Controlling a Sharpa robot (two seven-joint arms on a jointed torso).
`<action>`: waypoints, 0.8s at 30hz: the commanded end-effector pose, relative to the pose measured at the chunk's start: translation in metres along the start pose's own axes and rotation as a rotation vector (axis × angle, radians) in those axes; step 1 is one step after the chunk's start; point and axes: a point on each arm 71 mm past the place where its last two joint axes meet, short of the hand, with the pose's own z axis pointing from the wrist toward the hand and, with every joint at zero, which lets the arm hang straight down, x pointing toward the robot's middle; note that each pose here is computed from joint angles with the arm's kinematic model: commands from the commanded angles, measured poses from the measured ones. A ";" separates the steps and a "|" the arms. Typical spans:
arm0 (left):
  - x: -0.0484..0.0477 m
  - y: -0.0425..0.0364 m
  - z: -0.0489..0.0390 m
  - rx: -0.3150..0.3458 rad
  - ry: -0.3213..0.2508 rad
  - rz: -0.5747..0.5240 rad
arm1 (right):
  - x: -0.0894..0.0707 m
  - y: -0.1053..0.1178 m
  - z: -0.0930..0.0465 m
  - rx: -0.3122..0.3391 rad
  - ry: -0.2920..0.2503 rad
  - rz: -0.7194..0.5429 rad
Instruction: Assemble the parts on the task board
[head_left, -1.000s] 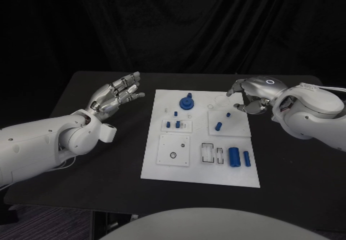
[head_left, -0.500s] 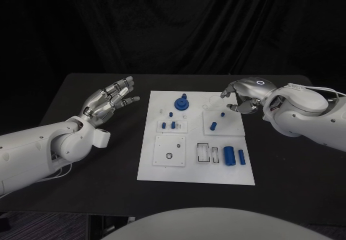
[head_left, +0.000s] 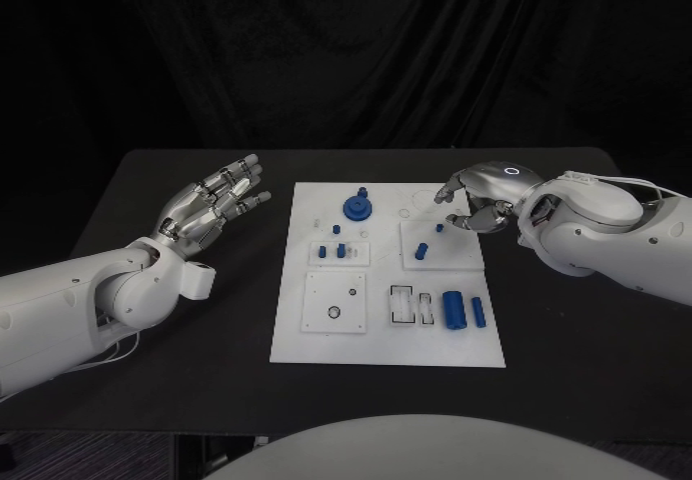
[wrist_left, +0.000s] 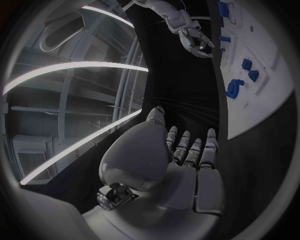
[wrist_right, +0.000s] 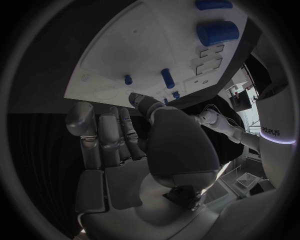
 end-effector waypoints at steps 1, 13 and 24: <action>0.0002 -0.0081 -0.0002 0.125 0.000 -0.014 | 0.003 -0.001 -0.001 0.004 0.018 0.018; -0.0005 -0.0065 -0.0007 0.124 -0.004 -0.012 | 0.008 -0.003 -0.001 0.009 0.032 0.032; -0.0003 -0.0045 -0.0011 0.118 0.005 -0.022 | 0.011 -0.001 0.001 0.004 0.039 0.032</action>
